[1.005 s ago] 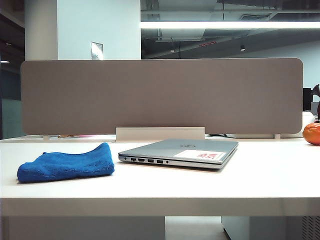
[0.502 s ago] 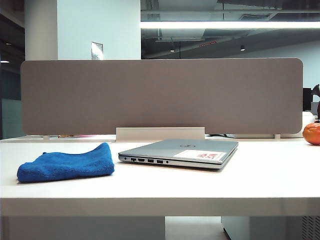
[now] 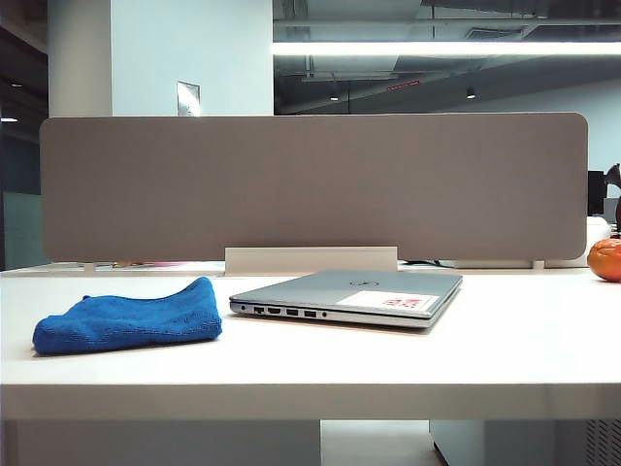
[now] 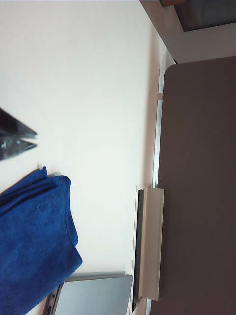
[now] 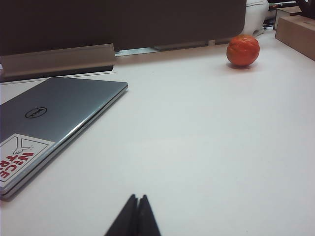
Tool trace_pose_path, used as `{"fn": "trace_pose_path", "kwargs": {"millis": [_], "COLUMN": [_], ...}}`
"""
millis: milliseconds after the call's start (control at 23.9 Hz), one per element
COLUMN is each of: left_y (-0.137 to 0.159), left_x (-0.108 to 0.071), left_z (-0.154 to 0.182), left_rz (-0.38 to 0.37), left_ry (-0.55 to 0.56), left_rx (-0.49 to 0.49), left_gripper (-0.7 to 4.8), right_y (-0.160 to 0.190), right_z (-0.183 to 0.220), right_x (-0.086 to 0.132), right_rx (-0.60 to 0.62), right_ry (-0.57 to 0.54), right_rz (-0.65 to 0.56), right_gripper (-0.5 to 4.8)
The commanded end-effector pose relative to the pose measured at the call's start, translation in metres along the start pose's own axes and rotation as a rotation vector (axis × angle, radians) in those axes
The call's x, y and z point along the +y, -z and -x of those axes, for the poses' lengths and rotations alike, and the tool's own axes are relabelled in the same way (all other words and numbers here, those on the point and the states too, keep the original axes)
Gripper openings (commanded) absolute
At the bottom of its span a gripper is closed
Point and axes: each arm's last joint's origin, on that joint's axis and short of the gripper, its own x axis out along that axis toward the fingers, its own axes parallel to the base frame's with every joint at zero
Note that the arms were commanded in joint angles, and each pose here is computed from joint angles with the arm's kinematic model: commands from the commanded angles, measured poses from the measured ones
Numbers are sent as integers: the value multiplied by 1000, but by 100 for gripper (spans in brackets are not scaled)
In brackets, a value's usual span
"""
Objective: Pick up the blue rag and put it over the laptop.
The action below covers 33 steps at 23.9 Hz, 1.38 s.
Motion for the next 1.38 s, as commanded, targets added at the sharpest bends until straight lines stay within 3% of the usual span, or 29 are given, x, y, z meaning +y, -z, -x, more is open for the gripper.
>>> {"fn": "trace_pose_path", "kwargs": {"millis": [42,251,544,754,1382], "left_y": [-2,-2,-2,-2,-2], "left_x": [0,0,0,0,0], "left_z": [0,0,0,0,0], "left_rz": [-1,-1,-1,-1,-1], "left_ry": [7,7,7,7,3], "left_rx": [-9,-8,-8,-8,-9], "left_gripper": [-5,-6,-6,-5,-6], "right_y": [1,1,1,2,3], "right_z": [0,0,1,3,9], "right_x": [0,1,7,13,21], "right_rx": [-7,-4,21,52,159], "right_ry": [-2,-33,-242,-454,-786], "right_rz": [2,-28,-35,-49,-200], "right_gripper": [0,-1,-1,-1,0]}}
